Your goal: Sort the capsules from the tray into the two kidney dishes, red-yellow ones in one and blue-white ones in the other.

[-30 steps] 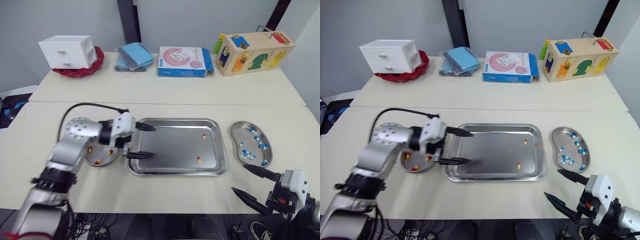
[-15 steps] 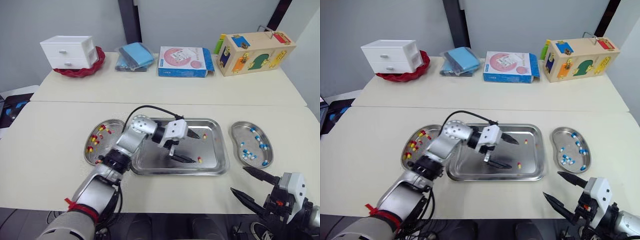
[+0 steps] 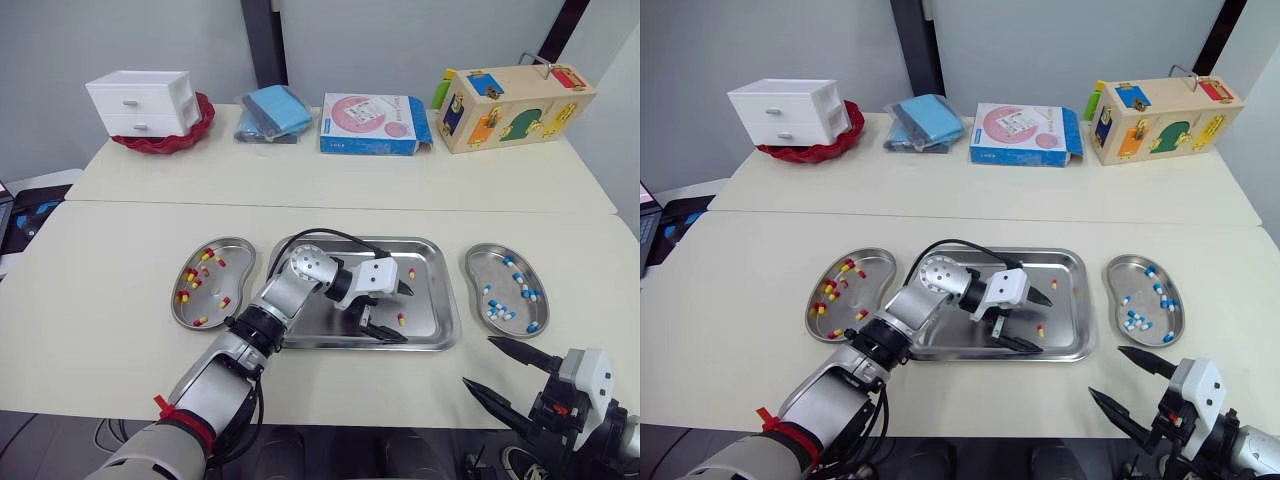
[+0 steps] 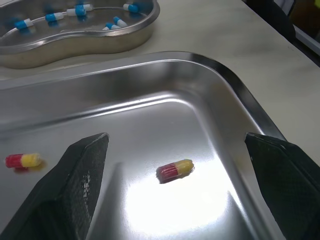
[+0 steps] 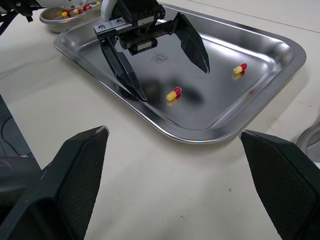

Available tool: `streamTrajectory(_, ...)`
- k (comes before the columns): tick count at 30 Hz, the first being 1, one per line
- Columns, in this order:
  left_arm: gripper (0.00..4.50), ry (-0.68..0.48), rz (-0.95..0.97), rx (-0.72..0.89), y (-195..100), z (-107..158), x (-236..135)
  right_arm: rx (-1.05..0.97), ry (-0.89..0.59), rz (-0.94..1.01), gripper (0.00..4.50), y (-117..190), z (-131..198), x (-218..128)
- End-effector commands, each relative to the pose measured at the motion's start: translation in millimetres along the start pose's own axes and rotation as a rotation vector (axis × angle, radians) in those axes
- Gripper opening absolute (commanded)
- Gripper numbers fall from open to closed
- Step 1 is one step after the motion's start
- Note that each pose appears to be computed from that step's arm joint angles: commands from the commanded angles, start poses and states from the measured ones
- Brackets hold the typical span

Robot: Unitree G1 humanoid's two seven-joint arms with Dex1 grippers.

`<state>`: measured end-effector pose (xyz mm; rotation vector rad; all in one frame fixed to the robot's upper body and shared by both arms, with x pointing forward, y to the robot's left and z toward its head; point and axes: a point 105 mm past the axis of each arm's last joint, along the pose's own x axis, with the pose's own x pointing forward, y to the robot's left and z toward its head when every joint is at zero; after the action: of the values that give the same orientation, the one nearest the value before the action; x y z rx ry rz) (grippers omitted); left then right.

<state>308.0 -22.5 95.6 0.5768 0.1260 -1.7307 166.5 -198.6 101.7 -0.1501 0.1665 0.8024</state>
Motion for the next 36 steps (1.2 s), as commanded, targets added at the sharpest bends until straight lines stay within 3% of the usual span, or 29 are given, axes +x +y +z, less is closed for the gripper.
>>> streamTrajectory(1,3.88,0.012,0.017,0.046,4,5,1,-0.015,-0.021,0.0,4.5,2,6,1)
streamTrajectory(7,2.0,0.048,0.023,0.067,3,-3,3,-0.013,-0.02,-0.001,4.5,3,7,1)
streamTrajectory(26,2.0,0.125,-0.011,0.083,0,-14,5,-0.003,-0.013,-0.003,4.5,4,4,2)
streamTrajectory(30,1.15,0.147,-0.02,0.076,1,-16,4,-0.004,-0.012,-0.003,4.5,3,3,3)
streamTrajectory(33,0.2,0.169,-0.024,0.08,2,-18,3,-0.005,-0.012,-0.004,4.5,2,3,3)
streamTrajectory(36,0.2,0.18,-0.018,0.084,4,-20,2,-0.005,-0.011,-0.007,4.5,1,1,2)
